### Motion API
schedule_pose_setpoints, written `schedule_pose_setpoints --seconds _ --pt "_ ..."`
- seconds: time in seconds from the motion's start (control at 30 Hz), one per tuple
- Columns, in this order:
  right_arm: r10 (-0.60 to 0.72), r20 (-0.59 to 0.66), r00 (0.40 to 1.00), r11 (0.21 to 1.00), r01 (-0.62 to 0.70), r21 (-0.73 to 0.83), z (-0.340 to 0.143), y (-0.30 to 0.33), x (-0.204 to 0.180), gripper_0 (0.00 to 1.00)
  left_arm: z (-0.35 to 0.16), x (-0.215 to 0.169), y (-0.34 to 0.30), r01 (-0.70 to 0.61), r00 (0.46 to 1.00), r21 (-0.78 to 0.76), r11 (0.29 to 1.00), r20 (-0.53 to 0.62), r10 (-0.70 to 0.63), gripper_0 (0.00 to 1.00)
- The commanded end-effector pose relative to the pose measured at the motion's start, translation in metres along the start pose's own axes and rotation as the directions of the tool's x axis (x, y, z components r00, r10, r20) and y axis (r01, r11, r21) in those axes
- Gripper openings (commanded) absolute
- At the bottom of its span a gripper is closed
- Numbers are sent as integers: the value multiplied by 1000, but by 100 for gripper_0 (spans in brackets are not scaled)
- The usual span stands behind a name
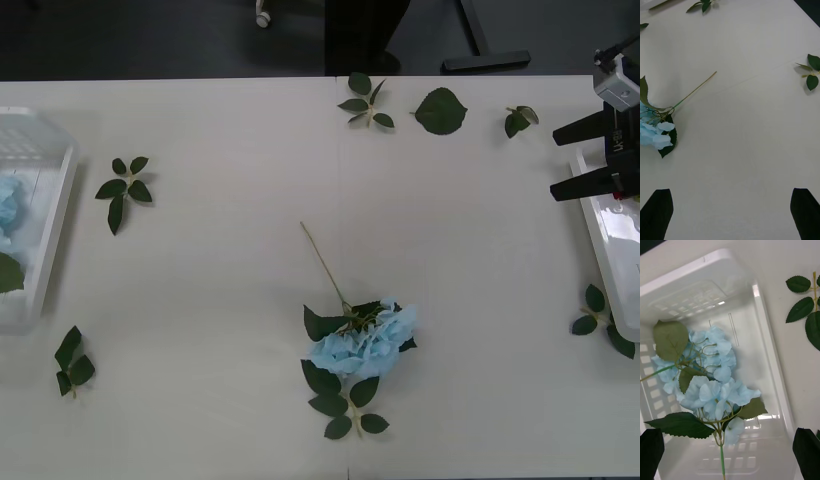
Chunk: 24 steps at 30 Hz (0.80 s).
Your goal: Place the red flowers into the right box and the blue flowers into the left box. If a person shows an open palm, hand one flower to the person first, then continue sorting.
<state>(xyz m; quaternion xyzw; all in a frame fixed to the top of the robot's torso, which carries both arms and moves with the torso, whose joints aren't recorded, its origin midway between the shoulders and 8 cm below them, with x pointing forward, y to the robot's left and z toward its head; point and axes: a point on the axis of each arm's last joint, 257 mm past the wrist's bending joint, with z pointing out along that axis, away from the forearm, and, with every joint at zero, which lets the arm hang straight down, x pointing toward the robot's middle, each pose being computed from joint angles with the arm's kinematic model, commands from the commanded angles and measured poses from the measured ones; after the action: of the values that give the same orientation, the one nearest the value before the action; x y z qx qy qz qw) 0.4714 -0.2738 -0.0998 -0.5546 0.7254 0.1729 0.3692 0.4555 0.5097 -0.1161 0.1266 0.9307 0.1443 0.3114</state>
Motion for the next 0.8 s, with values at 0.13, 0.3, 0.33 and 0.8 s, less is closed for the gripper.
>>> schedule_pose_setpoints --seconds 0.13,0.3,0.33,0.8 --pt "-6 -6 1000 1000 6 -3 -4 4 -2 91 -5 -38 -70 -535 844 -221 816 -99 527 100" --pt "-5 -8 1000 1000 5 -6 -3 4 -1 91 -2 -64 -121 -757 645 -252 603 -137 752 100" --pt "-7 -8 1000 1000 7 -8 -3 5 -1 91 -1 -69 -131 -790 602 -246 562 -139 786 100" --pt "-5 4 1000 1000 5 -15 -2 7 -5 91 -6 -117 -251 -978 114 -180 110 -12 993 100"
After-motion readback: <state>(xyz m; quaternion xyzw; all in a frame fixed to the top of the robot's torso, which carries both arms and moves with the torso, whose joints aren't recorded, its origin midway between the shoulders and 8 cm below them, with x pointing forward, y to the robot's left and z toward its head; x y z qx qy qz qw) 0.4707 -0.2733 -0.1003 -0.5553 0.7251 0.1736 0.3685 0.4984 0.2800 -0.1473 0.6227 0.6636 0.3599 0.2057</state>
